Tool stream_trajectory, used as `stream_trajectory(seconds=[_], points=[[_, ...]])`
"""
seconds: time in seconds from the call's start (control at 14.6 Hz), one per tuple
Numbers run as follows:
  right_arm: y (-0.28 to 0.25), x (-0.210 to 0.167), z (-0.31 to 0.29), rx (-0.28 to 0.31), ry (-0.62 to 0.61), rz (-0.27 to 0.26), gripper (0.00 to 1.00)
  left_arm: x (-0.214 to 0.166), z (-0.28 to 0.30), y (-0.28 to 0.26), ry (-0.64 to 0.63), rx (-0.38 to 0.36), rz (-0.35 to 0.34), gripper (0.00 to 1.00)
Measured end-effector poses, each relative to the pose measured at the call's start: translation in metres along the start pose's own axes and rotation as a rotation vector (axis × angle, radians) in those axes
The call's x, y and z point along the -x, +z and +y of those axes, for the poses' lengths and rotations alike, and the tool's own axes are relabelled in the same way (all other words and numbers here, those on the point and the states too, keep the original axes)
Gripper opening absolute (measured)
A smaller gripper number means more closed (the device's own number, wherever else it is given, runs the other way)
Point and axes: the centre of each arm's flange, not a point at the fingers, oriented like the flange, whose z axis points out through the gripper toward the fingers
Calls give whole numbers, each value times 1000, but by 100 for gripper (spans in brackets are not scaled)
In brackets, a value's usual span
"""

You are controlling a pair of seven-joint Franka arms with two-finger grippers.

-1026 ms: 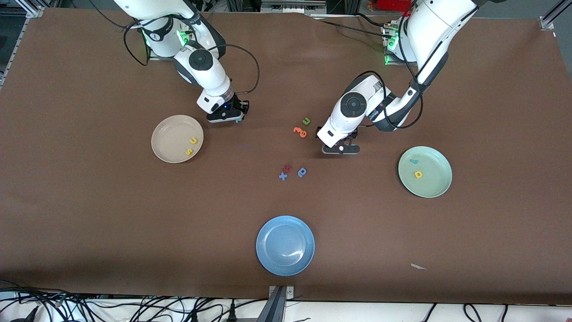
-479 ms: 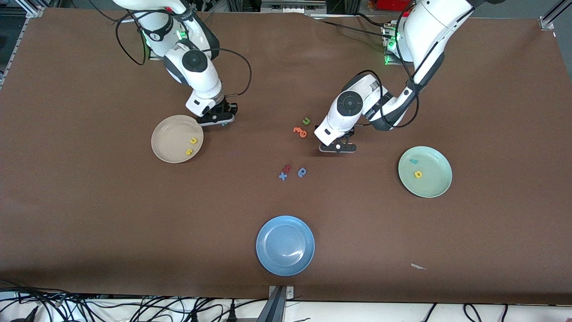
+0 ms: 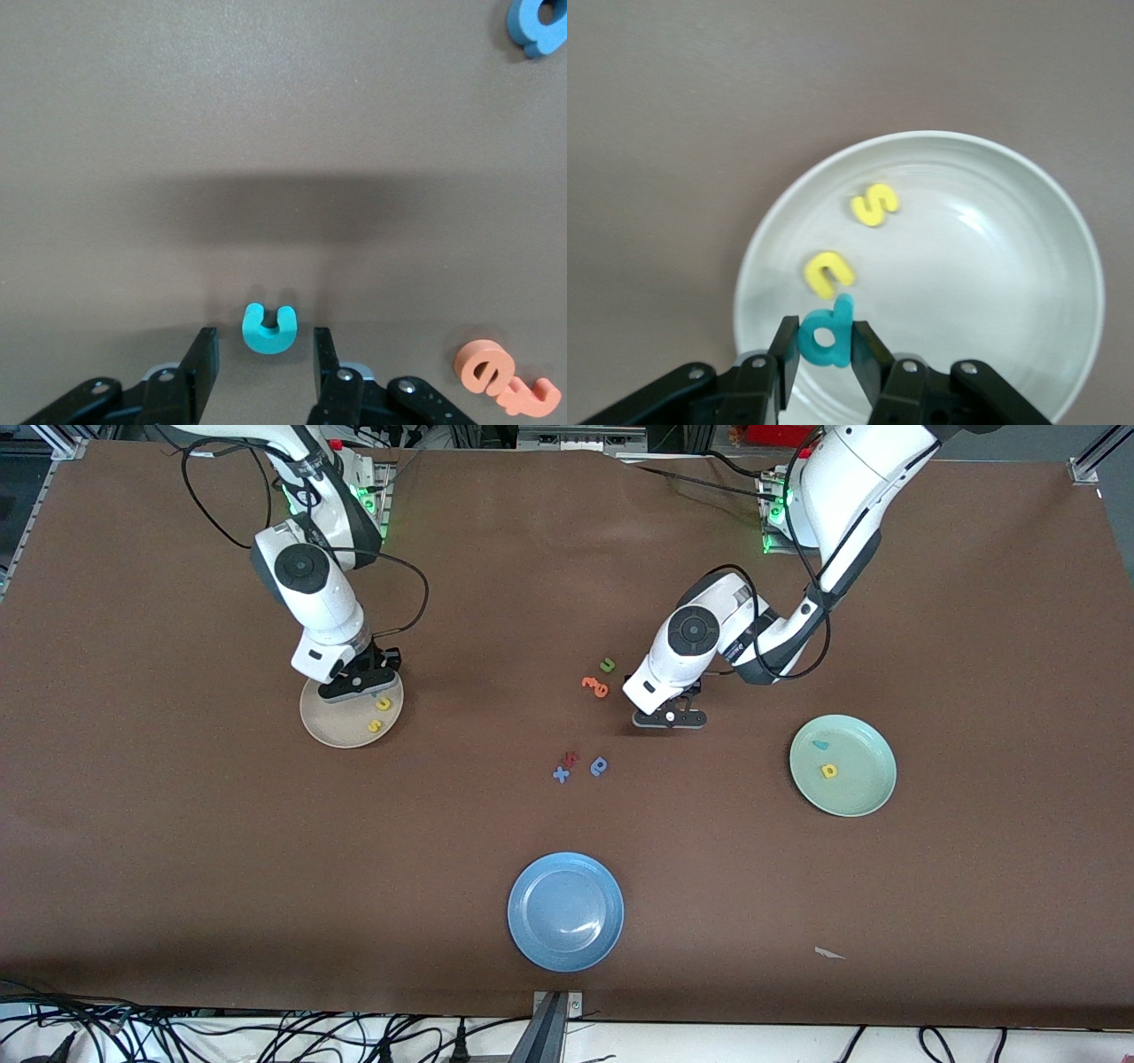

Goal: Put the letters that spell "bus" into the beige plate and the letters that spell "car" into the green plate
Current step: 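Move the cyan d into the beige plate while the left gripper reaches, then carry the cyan u to the green plate while the right gripper withdraws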

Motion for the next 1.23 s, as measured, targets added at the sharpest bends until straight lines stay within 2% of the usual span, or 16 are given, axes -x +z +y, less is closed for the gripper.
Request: stream_trajectory(seconds=[0.07,0.21,0.27,0.41,0.48,0.55,0.68,0.82,1.03,1.23], points=[[1,0,1,-1,2,-2,35,0,1,1,-2,1,-1,48],[1,0,0,-6,8,-3,50,0,4,3,-8,4,-3,46],[0,0,0,-10,20,-9,63,0,5,5,-11,5,-6,45],[-10,-10,7,4,56,-72,81,-1,5,4,-16,6,-5,43],[-26,-24,13,13,90,-120,93,-2,5,4,-17,7,-4,36],[-51,-42,20,9,133,-159,99,-2,5,4,-19,6,-4,36],[-120,-79,31,-15,194,-189,100,-2,5,3,-24,6,-3,27],[-185,-101,46,-21,231,-160,100,-2,5,3,-25,6,-3,27],[-238,-109,94,-16,316,-94,100,-11,1,-2,-37,0,-1,27],[-285,-104,150,-55,371,-75,100,-46,-27,-32,-12,-80,-63,27]])
